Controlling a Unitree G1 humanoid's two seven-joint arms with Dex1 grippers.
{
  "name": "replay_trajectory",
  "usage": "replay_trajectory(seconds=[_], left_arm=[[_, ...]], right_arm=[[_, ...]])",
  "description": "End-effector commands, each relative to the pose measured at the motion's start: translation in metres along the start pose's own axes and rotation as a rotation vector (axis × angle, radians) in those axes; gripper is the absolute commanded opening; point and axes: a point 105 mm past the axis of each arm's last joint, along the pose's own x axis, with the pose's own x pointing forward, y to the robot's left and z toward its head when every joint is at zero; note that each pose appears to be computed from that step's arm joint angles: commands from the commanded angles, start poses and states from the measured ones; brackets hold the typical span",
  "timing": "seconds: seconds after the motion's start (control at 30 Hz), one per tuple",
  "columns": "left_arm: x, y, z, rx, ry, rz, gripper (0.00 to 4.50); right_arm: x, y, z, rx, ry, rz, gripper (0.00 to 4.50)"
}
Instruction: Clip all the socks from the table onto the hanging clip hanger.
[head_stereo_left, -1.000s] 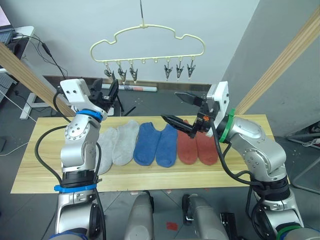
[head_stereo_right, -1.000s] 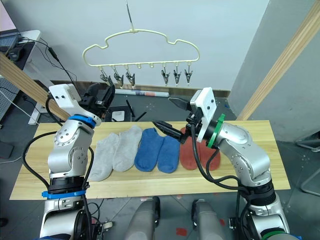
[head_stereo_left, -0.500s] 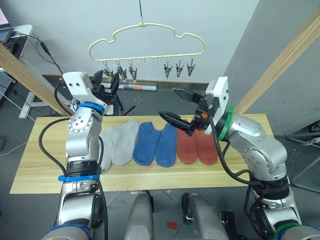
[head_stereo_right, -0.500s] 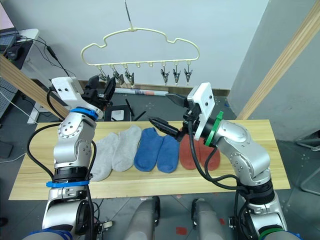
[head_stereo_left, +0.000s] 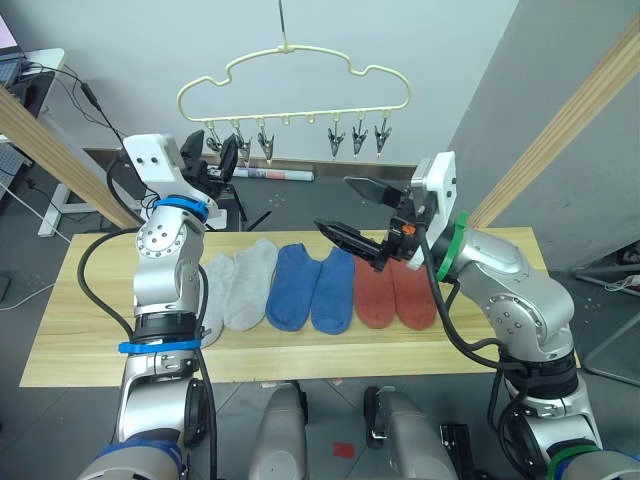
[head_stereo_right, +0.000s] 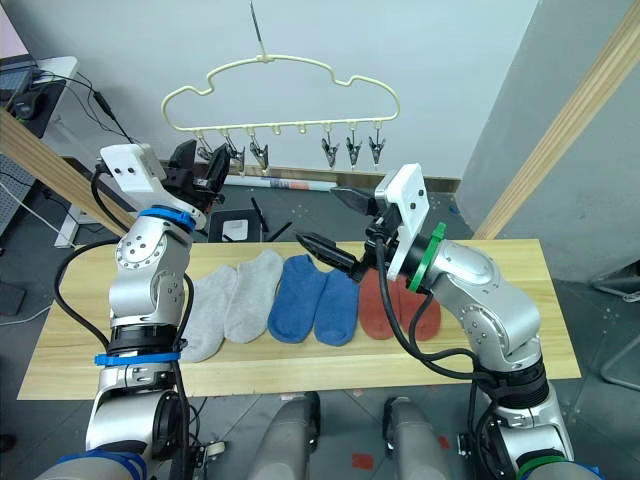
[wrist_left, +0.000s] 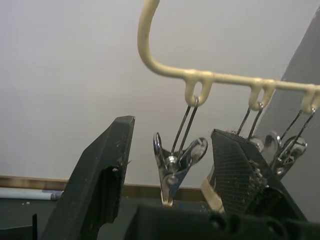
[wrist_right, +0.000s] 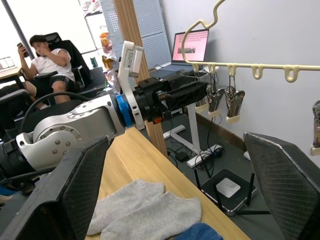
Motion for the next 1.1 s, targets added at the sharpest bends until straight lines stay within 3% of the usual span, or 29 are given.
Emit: replay_trajectory(seconds=[0.03, 0.17, 0.53, 0.7, 0.87, 0.97, 1.1], left_arm=[[0.001, 0.004, 0.014, 0.039, -0.050, 0.000, 2.72], [0.001, 0.003, 0.013, 0.034, -0.048, -0.007, 2.72], [0.005, 0.002, 0.019, 0.013, -0.071, -0.021, 0.09], [0.004, 0.001, 0.017, 0.014, -0.061, -0.027, 0.08], [-0.005, 0.003, 0.007, 0.002, -0.008, -0.028, 0.08], [-0.008, -0.001, 0.002, -0.007, 0.007, -0.040, 0.08], [-0.008, -0.005, 0.001, -0.016, 0.012, -0.052, 0.08]], right_arm=[[-0.001, 0.006, 0.018, -0.035, -0.062, 0.025, 4.50], [-0.002, 0.006, 0.017, -0.029, -0.061, 0.021, 4.50], [-0.008, 0.001, 0.009, -0.016, -0.036, -0.012, 4.50], [-0.026, -0.016, -0.022, -0.029, 0.086, -0.150, 4.50], [-0.086, -0.059, -0.094, 0.001, 0.393, -0.543, 4.50], [-0.106, -0.070, -0.126, 0.049, 0.514, -0.637, 4.50], [-0.115, -0.087, -0.149, 0.064, 0.578, -0.693, 4.50]])
